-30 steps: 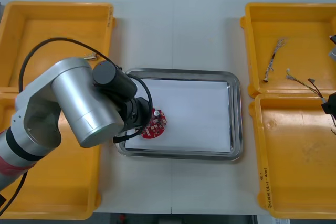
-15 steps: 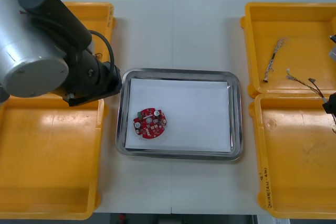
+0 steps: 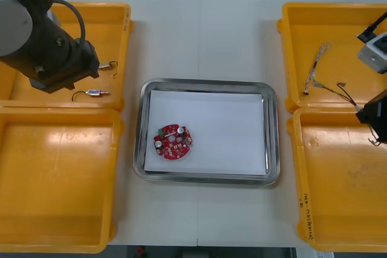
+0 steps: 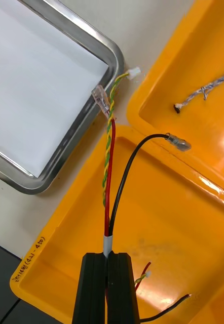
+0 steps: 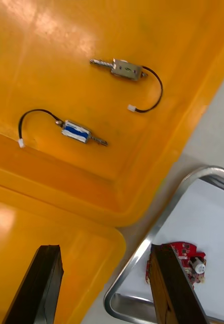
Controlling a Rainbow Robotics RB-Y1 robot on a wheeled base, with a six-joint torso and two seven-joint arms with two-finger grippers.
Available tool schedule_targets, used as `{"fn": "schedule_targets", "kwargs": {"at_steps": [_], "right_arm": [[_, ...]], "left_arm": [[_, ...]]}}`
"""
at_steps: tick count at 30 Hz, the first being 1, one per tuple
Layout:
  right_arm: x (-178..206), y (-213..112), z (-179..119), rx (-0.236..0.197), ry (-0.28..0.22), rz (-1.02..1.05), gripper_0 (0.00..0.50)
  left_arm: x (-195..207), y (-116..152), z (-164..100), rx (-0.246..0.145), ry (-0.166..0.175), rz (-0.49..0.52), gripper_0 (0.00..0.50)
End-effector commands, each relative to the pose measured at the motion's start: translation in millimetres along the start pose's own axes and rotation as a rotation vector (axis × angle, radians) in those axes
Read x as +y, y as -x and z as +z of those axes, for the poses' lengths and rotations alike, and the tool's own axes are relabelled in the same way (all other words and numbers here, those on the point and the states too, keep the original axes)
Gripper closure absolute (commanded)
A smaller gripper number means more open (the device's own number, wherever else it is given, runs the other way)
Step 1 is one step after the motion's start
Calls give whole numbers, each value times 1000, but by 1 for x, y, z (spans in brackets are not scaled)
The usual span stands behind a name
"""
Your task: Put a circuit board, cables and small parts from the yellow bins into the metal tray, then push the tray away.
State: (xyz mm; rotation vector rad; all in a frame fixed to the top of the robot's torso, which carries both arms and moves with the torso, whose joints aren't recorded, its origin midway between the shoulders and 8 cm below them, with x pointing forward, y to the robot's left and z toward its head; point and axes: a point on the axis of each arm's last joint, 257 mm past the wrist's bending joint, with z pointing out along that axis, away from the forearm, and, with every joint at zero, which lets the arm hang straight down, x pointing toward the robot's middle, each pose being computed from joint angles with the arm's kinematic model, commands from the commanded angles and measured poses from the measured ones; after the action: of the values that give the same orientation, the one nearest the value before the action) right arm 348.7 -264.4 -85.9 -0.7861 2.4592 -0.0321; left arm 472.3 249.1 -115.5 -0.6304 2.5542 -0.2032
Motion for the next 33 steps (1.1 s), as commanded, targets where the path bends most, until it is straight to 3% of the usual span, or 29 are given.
{"fn": "schedule_targets", "kwargs": {"at_steps": [1, 6, 11, 20, 23, 26, 33], "right_arm": [[15, 21, -7, -5, -18, -170, 500], [32, 34, 0, 11, 3, -258, 500], [60, 54, 8, 22, 49, -359, 500], [104, 81, 28, 14, 147, -500, 500], [115, 83, 40, 34, 190, -575, 500], [122, 84, 50, 56, 206, -635, 500], [134, 92, 69, 74, 183, -748, 500]], "left_arm": [[2, 59, -25, -89, 1, 93, 0], [8, 86, -20, -87, -1, 21, 0], [5, 104, -11, -91, -37, -84, 0], [-5, 109, 3, -45, -64, -284, 0], [-9, 106, 8, -29, -69, -337, 0], [-11, 99, 16, -17, -55, -367, 0], [-6, 87, 35, 13, -3, -379, 0]]}}
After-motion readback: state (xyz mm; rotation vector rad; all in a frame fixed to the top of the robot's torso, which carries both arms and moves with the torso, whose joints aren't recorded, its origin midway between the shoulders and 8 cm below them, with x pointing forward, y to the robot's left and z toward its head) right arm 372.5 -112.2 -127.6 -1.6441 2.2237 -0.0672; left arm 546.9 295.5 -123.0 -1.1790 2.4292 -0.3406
